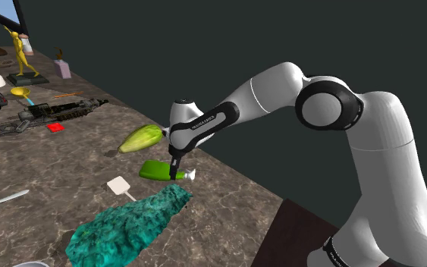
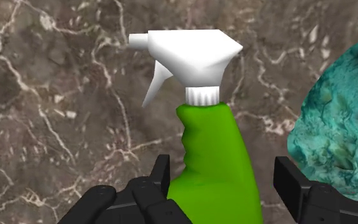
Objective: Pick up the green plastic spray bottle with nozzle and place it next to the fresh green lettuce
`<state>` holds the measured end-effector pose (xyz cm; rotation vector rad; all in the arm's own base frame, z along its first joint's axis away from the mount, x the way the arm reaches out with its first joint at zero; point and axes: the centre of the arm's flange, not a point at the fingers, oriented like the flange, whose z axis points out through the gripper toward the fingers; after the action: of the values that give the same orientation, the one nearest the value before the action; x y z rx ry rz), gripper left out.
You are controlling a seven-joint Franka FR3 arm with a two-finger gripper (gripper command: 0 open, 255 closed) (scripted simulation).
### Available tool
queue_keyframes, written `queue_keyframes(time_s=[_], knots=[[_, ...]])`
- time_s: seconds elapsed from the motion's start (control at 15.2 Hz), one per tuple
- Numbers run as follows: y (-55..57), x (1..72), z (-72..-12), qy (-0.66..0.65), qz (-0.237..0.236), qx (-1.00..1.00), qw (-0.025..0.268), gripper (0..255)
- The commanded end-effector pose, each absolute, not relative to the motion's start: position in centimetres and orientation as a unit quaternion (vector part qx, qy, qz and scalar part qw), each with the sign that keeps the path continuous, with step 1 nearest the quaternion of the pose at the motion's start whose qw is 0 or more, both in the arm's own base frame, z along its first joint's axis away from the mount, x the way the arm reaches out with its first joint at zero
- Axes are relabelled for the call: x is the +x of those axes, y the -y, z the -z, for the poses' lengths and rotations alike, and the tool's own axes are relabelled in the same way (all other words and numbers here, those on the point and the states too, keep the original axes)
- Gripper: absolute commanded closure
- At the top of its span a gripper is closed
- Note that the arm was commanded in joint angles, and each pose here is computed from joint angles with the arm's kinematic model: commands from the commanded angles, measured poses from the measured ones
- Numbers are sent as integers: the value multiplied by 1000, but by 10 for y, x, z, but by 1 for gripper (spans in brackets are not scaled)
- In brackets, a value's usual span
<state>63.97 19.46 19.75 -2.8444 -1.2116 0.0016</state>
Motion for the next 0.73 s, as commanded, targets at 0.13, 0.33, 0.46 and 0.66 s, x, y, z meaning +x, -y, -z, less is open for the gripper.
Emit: queue_keyframes(time_s=[0.13, 0.33, 0.46, 0.66], knots=[[-195, 640, -198, 392, 0, -920, 25, 0], [-194, 640, -211, 392, 0, -920, 25, 0], [-193, 641, -237, 392, 0, -920, 25, 0], [-192, 641, -248, 392, 0, -920, 25, 0]])
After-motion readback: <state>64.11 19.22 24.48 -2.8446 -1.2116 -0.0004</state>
